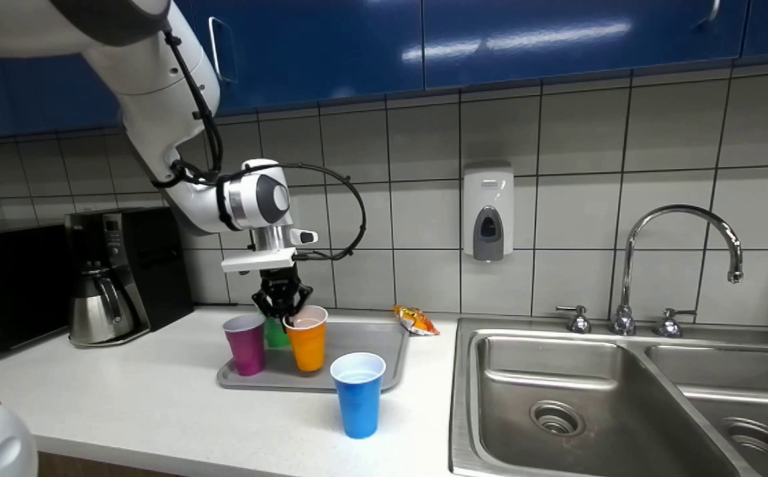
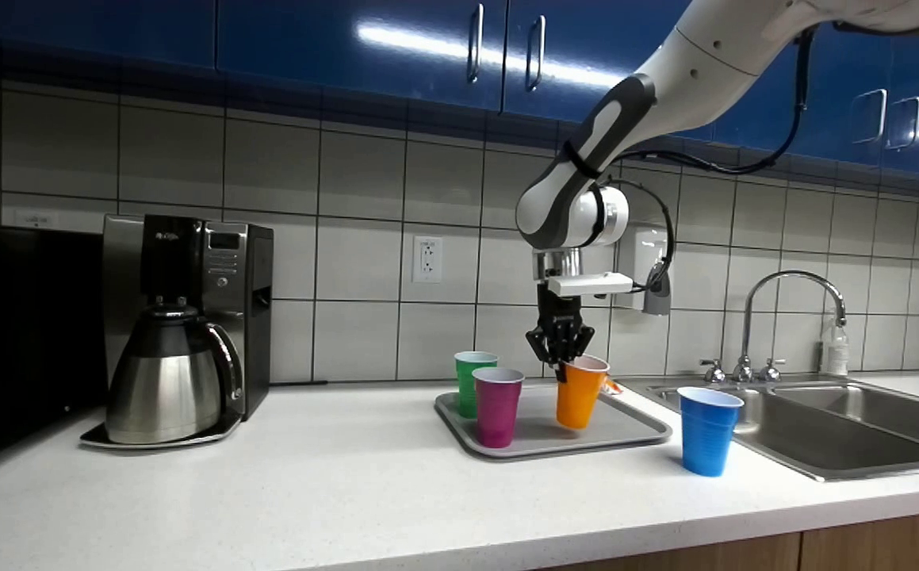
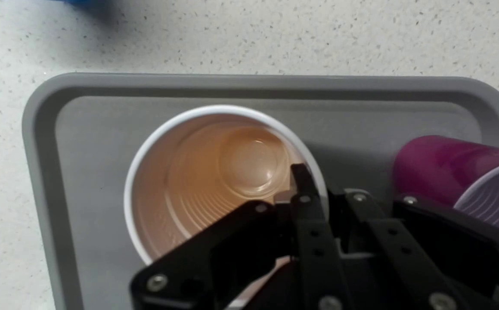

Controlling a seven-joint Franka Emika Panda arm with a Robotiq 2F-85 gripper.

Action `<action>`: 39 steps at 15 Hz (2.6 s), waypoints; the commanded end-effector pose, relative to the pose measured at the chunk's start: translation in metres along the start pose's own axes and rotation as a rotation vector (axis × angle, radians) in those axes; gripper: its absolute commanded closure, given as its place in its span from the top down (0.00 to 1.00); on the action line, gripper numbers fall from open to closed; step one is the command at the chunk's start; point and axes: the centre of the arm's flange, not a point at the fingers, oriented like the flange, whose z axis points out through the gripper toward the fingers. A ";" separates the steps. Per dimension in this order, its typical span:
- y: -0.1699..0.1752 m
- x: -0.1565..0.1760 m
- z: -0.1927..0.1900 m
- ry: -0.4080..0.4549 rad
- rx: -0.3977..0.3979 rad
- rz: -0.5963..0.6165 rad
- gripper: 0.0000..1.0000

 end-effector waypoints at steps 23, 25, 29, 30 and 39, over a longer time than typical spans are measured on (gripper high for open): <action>0.015 0.019 0.010 -0.057 0.017 -0.400 0.01; 0.014 0.019 0.011 -0.060 0.011 -0.409 0.01; 0.012 0.018 0.012 -0.075 -0.009 -0.411 0.38; 0.013 0.019 0.012 -0.075 -0.027 -0.379 0.46; 0.013 0.017 0.000 -0.086 -0.037 -0.328 1.00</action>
